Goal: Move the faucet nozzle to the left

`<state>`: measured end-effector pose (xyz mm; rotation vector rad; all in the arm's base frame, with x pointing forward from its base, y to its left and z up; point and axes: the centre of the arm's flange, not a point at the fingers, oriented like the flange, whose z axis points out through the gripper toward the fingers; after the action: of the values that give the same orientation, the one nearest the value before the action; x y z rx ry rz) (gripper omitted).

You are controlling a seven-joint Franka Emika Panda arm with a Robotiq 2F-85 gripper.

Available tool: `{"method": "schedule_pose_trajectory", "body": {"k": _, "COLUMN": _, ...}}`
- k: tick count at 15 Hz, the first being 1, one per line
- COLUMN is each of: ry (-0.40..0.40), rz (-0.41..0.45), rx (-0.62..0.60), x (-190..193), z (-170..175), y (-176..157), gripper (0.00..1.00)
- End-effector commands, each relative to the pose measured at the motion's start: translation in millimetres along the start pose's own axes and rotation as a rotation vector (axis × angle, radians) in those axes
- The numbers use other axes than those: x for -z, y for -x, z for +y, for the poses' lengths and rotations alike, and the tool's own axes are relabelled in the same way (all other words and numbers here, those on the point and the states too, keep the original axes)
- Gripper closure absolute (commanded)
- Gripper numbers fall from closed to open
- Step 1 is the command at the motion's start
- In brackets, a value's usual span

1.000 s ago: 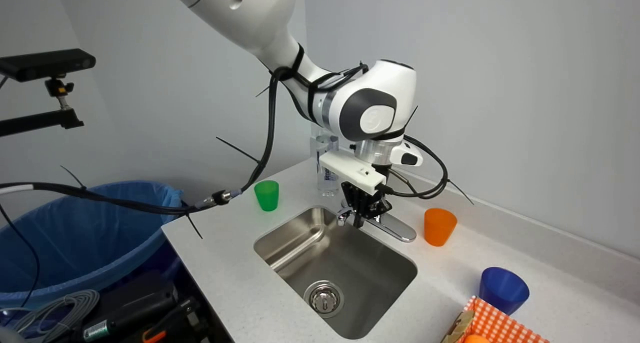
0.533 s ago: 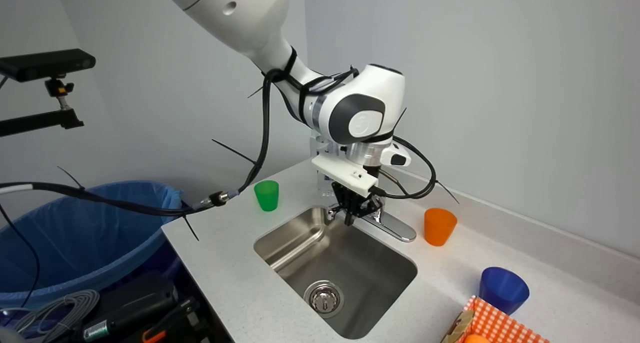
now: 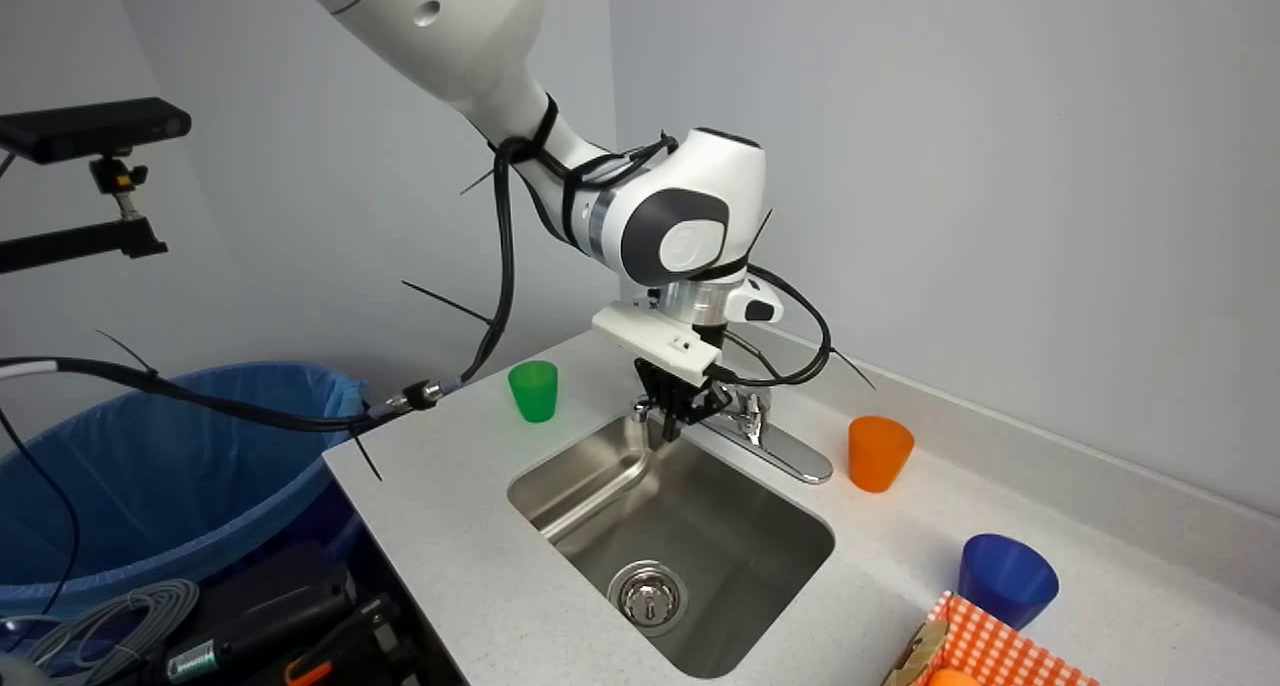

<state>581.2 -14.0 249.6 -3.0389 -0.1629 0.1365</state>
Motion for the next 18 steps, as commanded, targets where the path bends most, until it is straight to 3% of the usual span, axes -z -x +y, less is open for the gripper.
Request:
{"method": "schedule_pose_trajectory", "body": {"k": 1, "ry": -0.006, "rz": 0.020, "rx": 0.054, "x": -8.8, "z": -31.0, "y": 14.0, "gripper": 1.00}}
{"method": "schedule_pose_trajectory", "body": {"k": 18, "ry": 0.056, "rz": 0.062, "rx": 0.150, "x": 0.4, "z": -76.4, "y": -21.9, "gripper": 1.00}}
